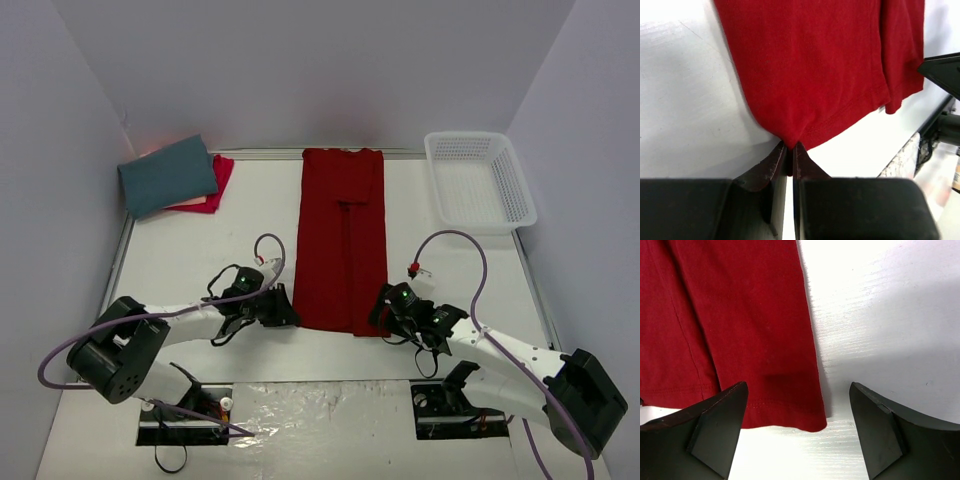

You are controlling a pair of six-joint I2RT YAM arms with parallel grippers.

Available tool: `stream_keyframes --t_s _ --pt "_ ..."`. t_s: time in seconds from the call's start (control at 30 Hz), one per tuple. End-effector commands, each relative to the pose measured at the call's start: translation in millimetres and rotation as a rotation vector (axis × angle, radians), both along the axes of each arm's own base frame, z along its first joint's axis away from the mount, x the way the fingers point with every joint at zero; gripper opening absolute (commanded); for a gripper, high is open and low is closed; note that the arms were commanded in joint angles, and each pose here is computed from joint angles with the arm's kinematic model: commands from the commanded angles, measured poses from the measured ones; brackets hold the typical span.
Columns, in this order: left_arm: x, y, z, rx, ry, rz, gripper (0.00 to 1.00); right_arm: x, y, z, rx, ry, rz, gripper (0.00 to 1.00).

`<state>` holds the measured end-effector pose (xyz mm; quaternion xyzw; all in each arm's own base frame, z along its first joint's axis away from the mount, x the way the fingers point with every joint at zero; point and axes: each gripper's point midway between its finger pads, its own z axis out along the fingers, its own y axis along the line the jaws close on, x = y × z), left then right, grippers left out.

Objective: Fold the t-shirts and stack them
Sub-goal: Grab the bottom of the folded rectangular tshirt with both arms

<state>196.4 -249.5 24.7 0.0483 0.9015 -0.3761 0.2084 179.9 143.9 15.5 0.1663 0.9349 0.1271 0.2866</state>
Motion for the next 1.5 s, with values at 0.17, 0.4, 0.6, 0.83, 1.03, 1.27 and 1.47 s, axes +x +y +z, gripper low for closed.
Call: stream_keyframes --t_s 0.17,0.4,0.6,0.83,1.03,1.27,1.47 --pt "-6 3 -6 -0.047 0.053 -0.018 0.02 -9 -13 -11 -0.04 0.023 -0.031 0.78" --pt "-10 8 -10 -0.072 0.087 -0.016 0.02 -15 -15 -16 -0.02 0.036 -0.047 0.7" --pt "-12 10 -14 -0.08 0.103 -0.019 0.02 -18 -15 -18 -0.011 0.047 -0.044 0.54" --pt "-12 12 -16 -0.089 0.107 -0.013 0.02 -22 -15 -21 -0.003 0.06 -0.042 0.41" --pt "-13 14 -15 -0.084 0.107 -0.009 0.02 -24 -14 -22 0.001 0.071 -0.037 0.33" --pt "-12 19 -13 -0.05 0.093 -0.008 0.02 -28 -11 -22 0.017 0.087 -0.022 0.23" --pt "-12 23 -13 -0.023 0.088 -0.006 0.02 -31 -13 -23 0.005 0.095 -0.011 0.22"
